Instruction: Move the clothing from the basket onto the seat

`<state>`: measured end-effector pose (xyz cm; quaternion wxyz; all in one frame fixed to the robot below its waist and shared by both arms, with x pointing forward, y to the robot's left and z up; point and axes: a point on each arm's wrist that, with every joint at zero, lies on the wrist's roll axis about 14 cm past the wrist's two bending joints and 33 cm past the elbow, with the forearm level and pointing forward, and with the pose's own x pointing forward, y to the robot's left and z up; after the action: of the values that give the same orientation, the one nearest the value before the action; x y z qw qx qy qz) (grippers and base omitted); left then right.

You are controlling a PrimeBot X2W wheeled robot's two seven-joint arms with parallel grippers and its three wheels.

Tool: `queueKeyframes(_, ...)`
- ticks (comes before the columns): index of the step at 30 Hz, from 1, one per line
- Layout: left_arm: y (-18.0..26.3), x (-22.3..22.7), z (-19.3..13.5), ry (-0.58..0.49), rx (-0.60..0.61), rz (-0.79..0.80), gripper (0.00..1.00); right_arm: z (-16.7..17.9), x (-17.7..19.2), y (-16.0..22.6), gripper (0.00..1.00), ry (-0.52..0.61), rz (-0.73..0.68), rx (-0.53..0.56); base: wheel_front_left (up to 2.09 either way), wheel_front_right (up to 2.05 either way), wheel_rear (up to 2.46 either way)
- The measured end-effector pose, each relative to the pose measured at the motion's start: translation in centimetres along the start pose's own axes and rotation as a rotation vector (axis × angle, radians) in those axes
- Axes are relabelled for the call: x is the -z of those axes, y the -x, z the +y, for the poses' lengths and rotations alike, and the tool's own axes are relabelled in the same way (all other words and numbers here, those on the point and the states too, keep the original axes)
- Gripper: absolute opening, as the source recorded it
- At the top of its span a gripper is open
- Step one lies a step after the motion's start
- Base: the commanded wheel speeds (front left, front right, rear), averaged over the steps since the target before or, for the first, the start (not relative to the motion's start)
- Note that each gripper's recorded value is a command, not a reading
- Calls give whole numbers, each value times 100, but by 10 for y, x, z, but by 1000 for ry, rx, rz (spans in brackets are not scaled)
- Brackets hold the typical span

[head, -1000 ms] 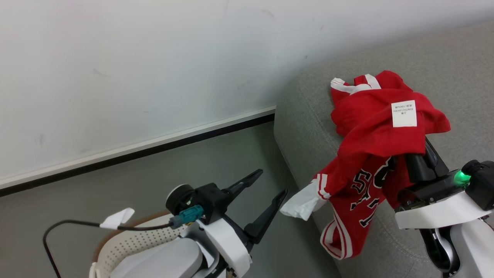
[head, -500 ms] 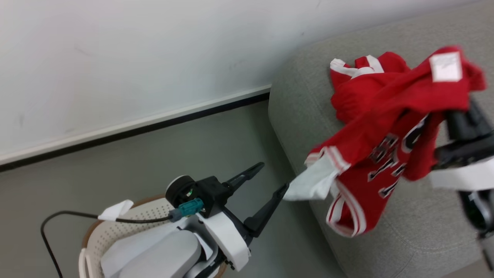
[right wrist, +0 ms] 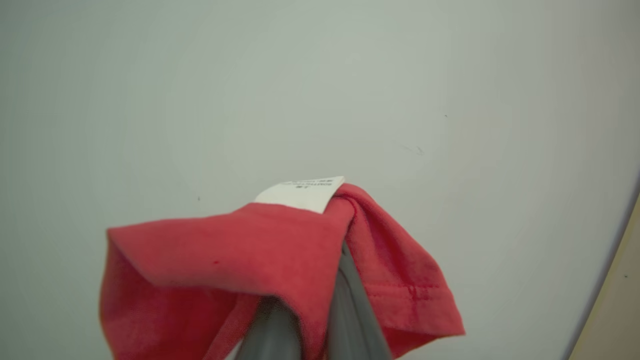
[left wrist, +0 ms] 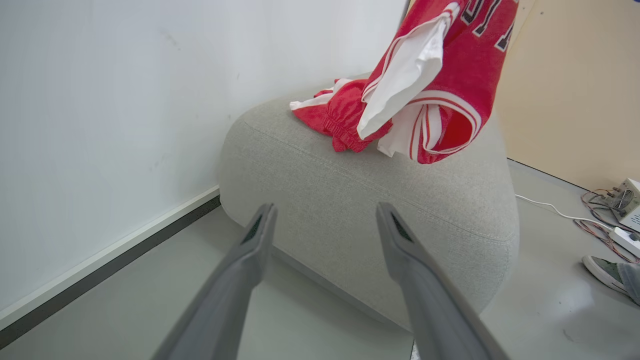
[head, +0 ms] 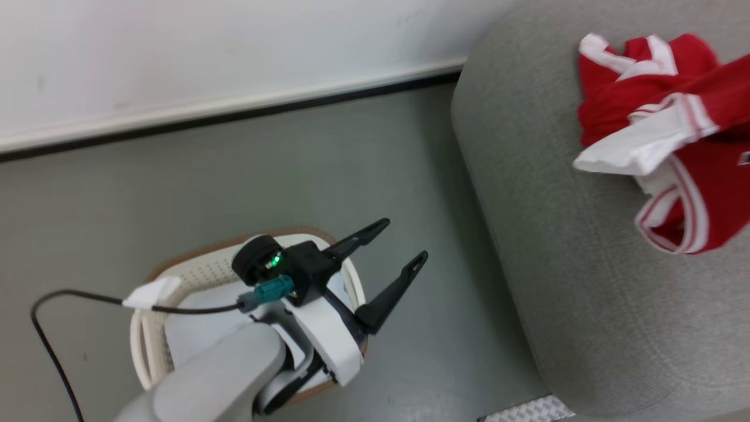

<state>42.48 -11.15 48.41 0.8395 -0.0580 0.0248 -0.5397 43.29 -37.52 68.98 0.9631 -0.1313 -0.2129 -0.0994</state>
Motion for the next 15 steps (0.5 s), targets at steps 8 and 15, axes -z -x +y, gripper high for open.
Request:
queueKeyframes(8,6,19,37,19,-50,17,100,-33,75,-21,0,72,213,71,0,0,0)
queueKeyframes(15,22,46,66,49,-113,57,100,-22,170,-18,0,92,502,64,0,0,0)
